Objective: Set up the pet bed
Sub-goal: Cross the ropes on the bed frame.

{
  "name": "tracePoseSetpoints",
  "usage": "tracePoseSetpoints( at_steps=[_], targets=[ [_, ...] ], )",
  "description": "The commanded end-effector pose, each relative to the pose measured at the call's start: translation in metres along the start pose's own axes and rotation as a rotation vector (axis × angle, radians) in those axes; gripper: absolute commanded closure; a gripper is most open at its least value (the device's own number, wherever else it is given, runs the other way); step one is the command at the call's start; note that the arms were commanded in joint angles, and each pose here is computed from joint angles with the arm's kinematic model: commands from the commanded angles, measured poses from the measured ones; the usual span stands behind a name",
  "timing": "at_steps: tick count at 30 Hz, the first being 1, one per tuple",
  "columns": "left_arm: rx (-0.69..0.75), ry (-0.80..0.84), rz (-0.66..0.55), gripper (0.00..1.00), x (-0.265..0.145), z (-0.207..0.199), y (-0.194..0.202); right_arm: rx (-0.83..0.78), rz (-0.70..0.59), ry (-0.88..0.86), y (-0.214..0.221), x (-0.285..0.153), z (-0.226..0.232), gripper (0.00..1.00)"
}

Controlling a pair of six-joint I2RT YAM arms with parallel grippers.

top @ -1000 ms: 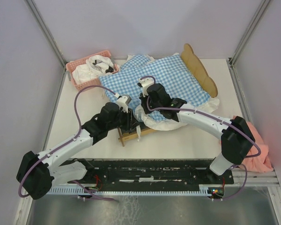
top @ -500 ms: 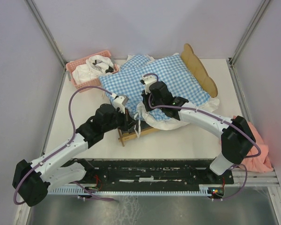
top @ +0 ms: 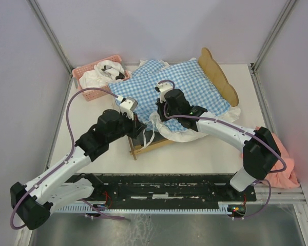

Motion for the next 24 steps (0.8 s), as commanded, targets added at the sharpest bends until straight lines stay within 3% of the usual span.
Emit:
tracePoseSetpoints(
  at_steps=[1, 7, 14, 20, 24],
  targets=[
    [0.129, 0.038, -0.068, 0.97, -0.007, -0.008, -0.032, 0.001, -0.090, 0.040, -0.024, -0.011, -0.010, 0.98],
    [0.101, 0.062, -0.066, 0.97, -0.017, -0.018, -0.047, -0.003, -0.089, 0.049, -0.023, -0.012, -0.012, 0.98],
    [0.027, 0.240, -0.113, 0.97, -0.032, -0.050, -0.049, -0.008, -0.097, 0.050, -0.028, -0.015, -0.012, 0.98],
    [0.132, 0.068, -0.114, 0.97, -0.025, -0.016, -0.039, -0.033, -0.130, 0.080, -0.044, -0.026, -0.016, 0.98],
    [0.138, 0.071, -0.095, 0.97, -0.024, -0.017, -0.041, -0.052, -0.162, 0.077, -0.057, -0.035, -0.015, 0.98]
  ],
)
Point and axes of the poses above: each gripper's point midway between its finger pads, its own x axis out along the fingers, its own z axis along the line the jaws close on, y = z × x, the point moved 1 cm from there along -x, back along the fingers, and after that the axes turned 5 degrees about x, right-handed, at the moved point
